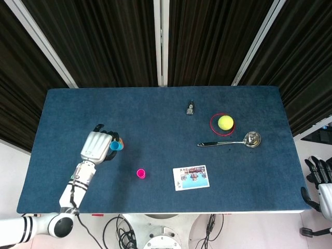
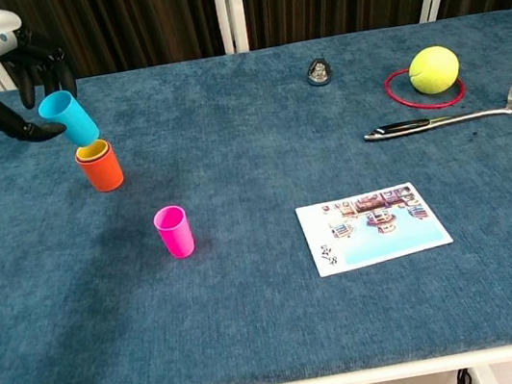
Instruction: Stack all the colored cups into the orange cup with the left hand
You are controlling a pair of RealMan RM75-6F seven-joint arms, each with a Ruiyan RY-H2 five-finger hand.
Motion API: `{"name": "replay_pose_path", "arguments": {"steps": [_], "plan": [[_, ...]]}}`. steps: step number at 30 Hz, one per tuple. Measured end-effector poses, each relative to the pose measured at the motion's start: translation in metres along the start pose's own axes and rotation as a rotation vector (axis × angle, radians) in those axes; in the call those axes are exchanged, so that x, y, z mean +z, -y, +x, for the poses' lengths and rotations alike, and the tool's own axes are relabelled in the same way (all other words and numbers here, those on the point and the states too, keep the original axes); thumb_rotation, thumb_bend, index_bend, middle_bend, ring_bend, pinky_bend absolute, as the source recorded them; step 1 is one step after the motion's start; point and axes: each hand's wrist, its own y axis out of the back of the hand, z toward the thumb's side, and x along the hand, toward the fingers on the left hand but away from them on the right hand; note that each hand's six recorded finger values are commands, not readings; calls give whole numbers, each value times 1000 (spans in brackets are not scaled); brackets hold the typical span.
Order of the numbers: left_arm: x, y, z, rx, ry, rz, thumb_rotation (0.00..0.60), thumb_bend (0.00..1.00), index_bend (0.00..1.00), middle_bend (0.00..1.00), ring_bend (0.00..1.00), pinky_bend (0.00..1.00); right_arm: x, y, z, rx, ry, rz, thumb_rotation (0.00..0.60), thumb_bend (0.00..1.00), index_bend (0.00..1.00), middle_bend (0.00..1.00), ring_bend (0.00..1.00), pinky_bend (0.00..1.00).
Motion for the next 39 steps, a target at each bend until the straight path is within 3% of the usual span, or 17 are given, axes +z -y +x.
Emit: {"name": "replay_pose_path", "arguments": {"steps": [8, 25, 27, 33, 39], "plan": [[-11, 12, 24, -33, -62, -11, 600, 310, 483, 472, 472, 204, -3, -2, 1, -5, 7, -4, 600, 372, 0, 0, 0, 0], [-19, 32, 40, -81, -79, 24, 600, 309, 461, 459, 459, 204, -7, 0, 2, -1, 19, -2, 600, 372, 0, 0, 0, 0], [-19, 33, 40, -87, -79, 22, 600, 309, 435, 446, 447, 204, -8, 0, 2, -2, 21, -2, 600, 371, 0, 0, 0, 0], [-19, 35, 39, -96, -74, 16, 600, 283, 212, 277, 303, 168, -9, 0, 1, -3, 21, -4, 600, 371, 0, 0, 0, 0], [-7, 26, 35, -61, -27, 6, 600, 281, 194, 256, 284, 164, -8, -1, 2, -6, 22, -5, 600, 371, 0, 0, 0, 0]]}}
